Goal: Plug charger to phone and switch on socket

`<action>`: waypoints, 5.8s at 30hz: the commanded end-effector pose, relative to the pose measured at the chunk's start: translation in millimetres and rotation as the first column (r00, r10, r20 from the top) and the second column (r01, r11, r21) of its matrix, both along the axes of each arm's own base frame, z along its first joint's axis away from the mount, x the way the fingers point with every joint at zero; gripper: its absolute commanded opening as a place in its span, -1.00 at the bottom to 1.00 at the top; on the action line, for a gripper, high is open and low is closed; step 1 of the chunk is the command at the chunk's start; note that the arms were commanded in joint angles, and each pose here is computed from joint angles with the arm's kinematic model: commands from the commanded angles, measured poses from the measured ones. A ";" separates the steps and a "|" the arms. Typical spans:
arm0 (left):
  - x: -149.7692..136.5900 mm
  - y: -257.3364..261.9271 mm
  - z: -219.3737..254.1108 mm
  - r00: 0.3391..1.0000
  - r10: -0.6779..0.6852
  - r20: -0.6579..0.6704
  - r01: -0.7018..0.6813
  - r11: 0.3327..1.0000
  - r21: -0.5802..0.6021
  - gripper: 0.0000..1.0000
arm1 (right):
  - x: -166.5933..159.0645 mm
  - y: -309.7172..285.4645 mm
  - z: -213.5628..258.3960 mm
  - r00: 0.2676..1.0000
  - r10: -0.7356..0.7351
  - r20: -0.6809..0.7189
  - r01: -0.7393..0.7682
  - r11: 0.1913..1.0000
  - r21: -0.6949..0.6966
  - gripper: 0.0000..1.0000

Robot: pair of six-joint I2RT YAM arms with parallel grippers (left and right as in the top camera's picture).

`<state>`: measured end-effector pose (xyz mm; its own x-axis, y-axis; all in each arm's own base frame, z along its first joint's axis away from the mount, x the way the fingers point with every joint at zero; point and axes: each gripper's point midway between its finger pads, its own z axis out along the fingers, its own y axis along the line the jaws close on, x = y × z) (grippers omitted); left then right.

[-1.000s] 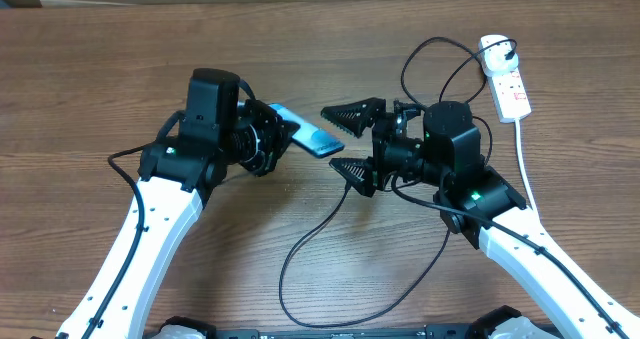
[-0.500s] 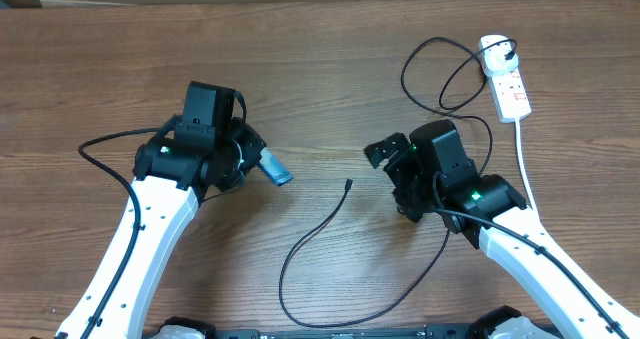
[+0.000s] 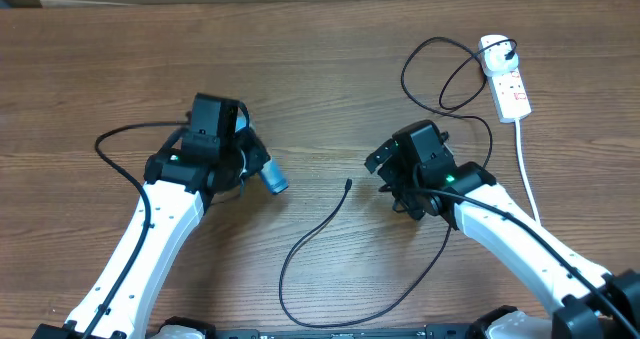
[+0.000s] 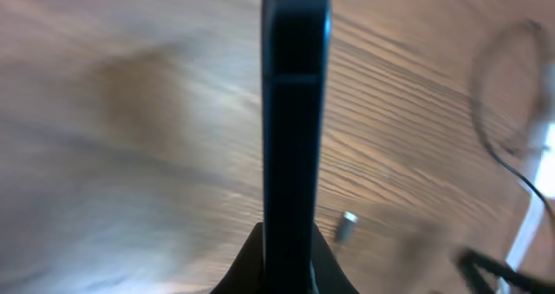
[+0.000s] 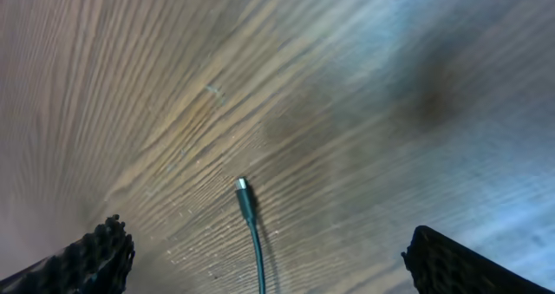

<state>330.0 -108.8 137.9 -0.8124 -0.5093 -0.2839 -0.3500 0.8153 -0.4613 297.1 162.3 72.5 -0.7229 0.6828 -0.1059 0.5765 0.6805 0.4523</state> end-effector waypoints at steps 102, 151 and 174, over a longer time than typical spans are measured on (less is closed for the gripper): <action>35.8 -40.3 -96.8 0.914 -0.406 0.005 0.386 0.865 -0.319 -0.92 | -7.3 67.5 -81.8 0.950 0.299 -0.093 -0.291 0.952 0.092 -0.65; 34.9 -40.1 -97.2 0.914 -0.406 0.000 0.384 0.866 -0.321 -0.92 | -3.7 57.1 -84.1 0.952 0.289 -0.096 -0.284 0.957 0.065 -0.64; 34.9 -40.1 -97.2 0.914 -0.406 0.000 0.385 0.866 -0.321 -0.92 | -5.7 60.8 -84.9 0.948 0.303 -0.094 -0.298 0.952 0.064 -0.66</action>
<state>364.3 -142.6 37.0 -0.9726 -0.2063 -0.1068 -0.0796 0.7278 -0.6811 295.7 226.9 0.5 -0.8972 0.4415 0.0143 0.3930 0.7832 0.4818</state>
